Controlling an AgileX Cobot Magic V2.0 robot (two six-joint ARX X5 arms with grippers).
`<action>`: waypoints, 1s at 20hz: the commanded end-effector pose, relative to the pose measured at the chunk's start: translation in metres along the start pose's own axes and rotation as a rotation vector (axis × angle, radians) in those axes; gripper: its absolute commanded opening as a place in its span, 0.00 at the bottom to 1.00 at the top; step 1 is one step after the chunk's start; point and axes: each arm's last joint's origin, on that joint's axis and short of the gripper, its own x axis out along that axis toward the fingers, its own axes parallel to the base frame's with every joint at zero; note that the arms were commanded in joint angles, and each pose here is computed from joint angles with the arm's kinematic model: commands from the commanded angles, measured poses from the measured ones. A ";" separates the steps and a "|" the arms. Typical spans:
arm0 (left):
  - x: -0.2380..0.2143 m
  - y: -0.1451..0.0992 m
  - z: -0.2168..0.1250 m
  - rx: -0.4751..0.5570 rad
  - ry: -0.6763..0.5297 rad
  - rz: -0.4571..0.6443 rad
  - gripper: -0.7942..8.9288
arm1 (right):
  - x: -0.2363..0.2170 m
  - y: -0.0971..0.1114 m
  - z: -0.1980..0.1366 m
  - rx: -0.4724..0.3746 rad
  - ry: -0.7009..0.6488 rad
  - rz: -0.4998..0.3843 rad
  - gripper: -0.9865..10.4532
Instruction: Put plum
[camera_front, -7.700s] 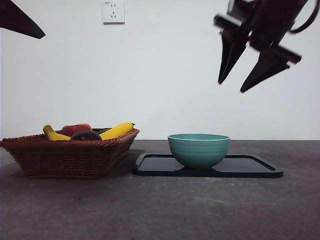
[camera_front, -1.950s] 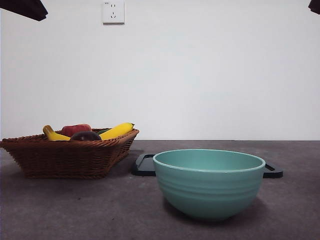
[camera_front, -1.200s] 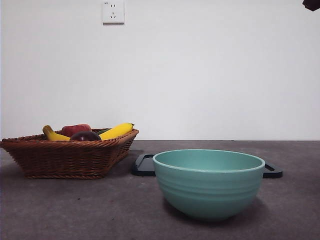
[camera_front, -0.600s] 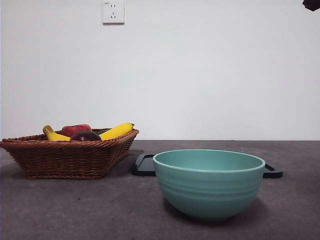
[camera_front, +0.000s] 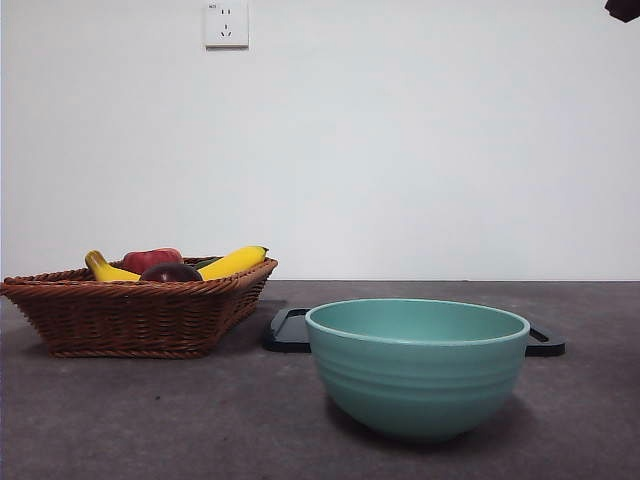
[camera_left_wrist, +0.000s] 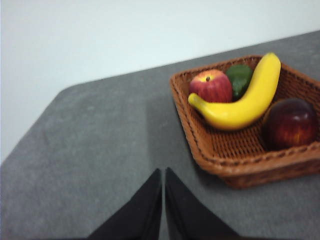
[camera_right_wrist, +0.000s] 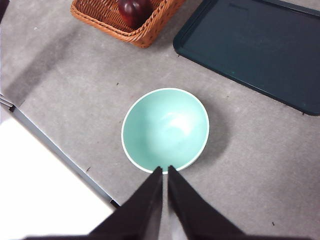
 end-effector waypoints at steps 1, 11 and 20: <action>0.001 -0.001 -0.006 -0.007 0.041 -0.004 0.09 | -0.002 0.002 0.004 -0.014 -0.015 0.009 0.09; 0.002 -0.002 -0.011 -0.013 0.068 -0.009 0.09 | -0.002 0.002 0.004 -0.014 -0.015 0.009 0.09; 0.002 -0.002 -0.011 -0.013 0.068 -0.010 0.09 | -0.002 0.002 0.003 -0.014 -0.013 0.009 0.09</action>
